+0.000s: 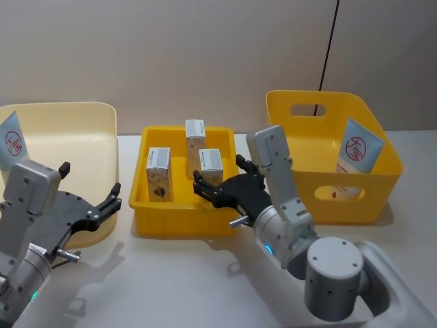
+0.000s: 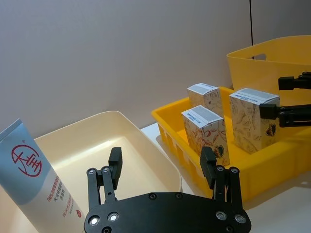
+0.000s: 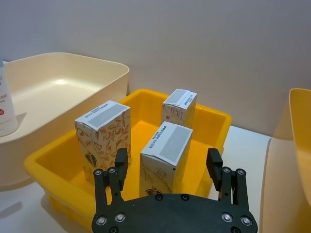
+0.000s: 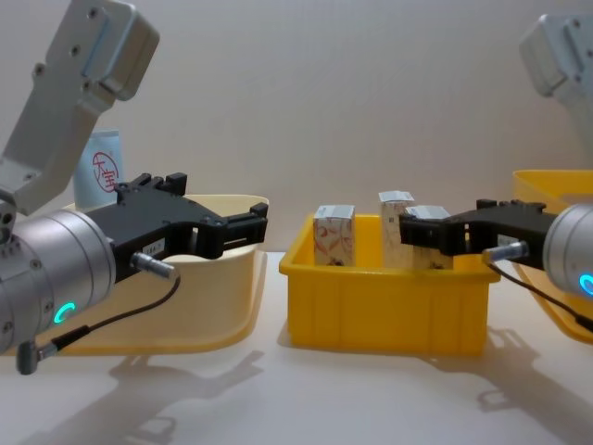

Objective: Bimanual collaborative sorting of washing and personal care products

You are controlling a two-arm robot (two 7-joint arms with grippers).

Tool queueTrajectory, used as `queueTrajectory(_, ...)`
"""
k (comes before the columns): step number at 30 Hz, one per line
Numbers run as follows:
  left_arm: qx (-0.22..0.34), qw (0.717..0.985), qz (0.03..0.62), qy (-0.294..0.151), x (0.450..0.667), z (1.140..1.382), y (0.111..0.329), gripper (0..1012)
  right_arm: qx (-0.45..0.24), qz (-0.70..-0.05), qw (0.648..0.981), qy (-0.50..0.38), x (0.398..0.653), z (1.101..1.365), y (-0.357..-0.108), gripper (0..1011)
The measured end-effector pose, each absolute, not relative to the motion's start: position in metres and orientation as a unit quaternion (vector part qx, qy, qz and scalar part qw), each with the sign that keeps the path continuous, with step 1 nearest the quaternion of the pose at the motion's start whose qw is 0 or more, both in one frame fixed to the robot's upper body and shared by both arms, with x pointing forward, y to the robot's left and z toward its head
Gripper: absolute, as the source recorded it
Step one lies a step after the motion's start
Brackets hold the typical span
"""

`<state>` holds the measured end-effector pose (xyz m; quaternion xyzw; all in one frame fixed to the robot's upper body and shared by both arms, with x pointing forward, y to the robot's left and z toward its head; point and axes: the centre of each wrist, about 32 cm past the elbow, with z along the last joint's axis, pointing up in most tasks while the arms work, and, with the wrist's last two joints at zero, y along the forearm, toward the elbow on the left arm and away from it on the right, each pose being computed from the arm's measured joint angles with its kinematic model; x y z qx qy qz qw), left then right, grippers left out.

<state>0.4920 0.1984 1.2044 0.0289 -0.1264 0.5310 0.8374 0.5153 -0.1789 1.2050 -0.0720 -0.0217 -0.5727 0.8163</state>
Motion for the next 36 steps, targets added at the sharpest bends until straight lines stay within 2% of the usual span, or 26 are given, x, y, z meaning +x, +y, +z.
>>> queueTrajectory(16, 0.029, 0.837, 0.531, -0.126, 0.492, 1.204, 0.198, 1000, -0.087, -0.581, 0.809, -0.019, 0.528, 1.201, -0.158, 1001)
queueTrajectory(34, 0.029, 0.837, 0.531, -0.126, 0.492, 1.204, 0.198, 1000, -0.098, -0.606, 0.789, -0.029, 0.537, 1.2, -0.146, 1001)
queueTrajectory(36, 0.029, 0.837, 0.531, -0.126, 0.492, 1.204, 0.198, 1000, -0.099, -0.609, 0.787, -0.03, 0.537, 1.2, -0.145, 978)
